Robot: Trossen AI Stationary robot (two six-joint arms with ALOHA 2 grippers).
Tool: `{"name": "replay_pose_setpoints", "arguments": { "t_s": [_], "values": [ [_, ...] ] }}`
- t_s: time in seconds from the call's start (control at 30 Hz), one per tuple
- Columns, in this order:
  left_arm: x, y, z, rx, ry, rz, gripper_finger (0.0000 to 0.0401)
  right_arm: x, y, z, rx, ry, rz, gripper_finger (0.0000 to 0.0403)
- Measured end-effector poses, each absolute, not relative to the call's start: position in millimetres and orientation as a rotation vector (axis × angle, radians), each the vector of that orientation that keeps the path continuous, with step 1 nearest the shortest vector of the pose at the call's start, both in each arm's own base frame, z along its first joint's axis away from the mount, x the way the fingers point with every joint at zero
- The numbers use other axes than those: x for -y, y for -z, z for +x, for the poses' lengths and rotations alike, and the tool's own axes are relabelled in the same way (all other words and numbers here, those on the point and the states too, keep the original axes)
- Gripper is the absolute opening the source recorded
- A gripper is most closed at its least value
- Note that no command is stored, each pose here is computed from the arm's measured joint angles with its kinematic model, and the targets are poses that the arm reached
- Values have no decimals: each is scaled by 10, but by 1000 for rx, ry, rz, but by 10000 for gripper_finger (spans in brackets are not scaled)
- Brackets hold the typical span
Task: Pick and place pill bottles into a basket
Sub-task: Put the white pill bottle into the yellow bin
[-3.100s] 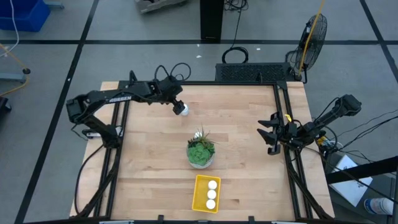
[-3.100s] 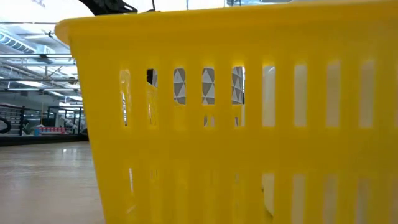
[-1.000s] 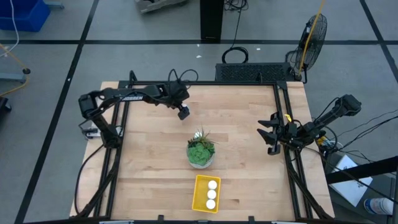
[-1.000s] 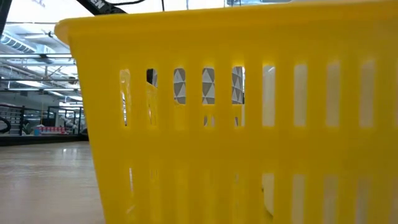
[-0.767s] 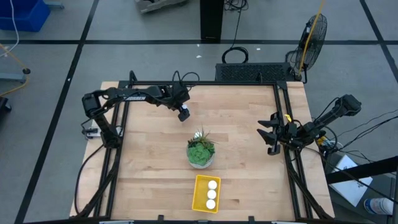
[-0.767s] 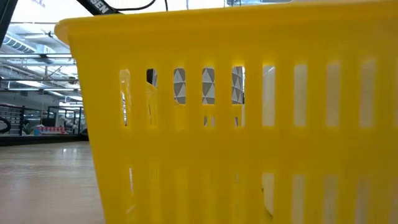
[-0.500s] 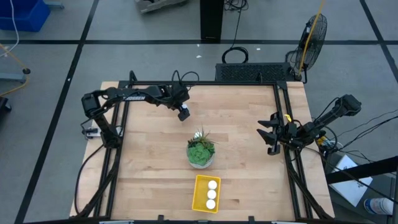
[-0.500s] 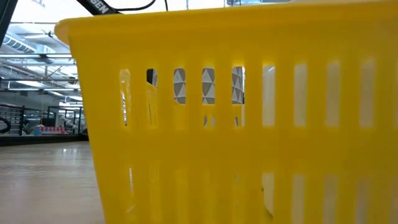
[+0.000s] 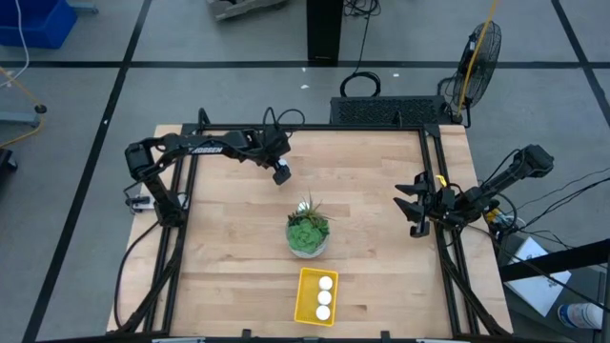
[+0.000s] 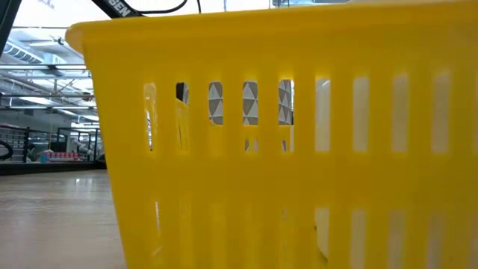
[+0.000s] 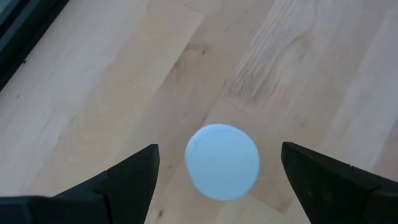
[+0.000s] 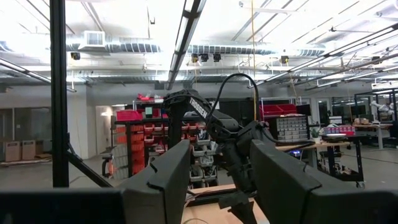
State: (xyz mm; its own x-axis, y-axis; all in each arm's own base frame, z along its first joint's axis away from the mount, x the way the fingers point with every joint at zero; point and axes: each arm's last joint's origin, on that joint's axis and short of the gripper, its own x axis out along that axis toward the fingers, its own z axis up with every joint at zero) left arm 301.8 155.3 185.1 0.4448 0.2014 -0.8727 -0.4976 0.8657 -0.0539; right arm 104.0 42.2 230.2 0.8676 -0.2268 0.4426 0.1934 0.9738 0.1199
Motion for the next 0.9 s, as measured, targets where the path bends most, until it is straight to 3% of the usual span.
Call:
{"name": "replay_pose_setpoints", "arguments": {
  "t_s": [0.23,0.63,0.9],
  "values": [
    [-1552,-1849,3015,-1025,-447,-332,309,-421,-2303,1040,472,220,73,160],
    [-1531,-1848,3013,-1037,-453,-351,160,-421,-2303,1040,472,220,73,161],
    [-1397,-1872,2997,-1089,-441,-372,160,-421,-2303,1040,472,220,73,160]
  ]
}}
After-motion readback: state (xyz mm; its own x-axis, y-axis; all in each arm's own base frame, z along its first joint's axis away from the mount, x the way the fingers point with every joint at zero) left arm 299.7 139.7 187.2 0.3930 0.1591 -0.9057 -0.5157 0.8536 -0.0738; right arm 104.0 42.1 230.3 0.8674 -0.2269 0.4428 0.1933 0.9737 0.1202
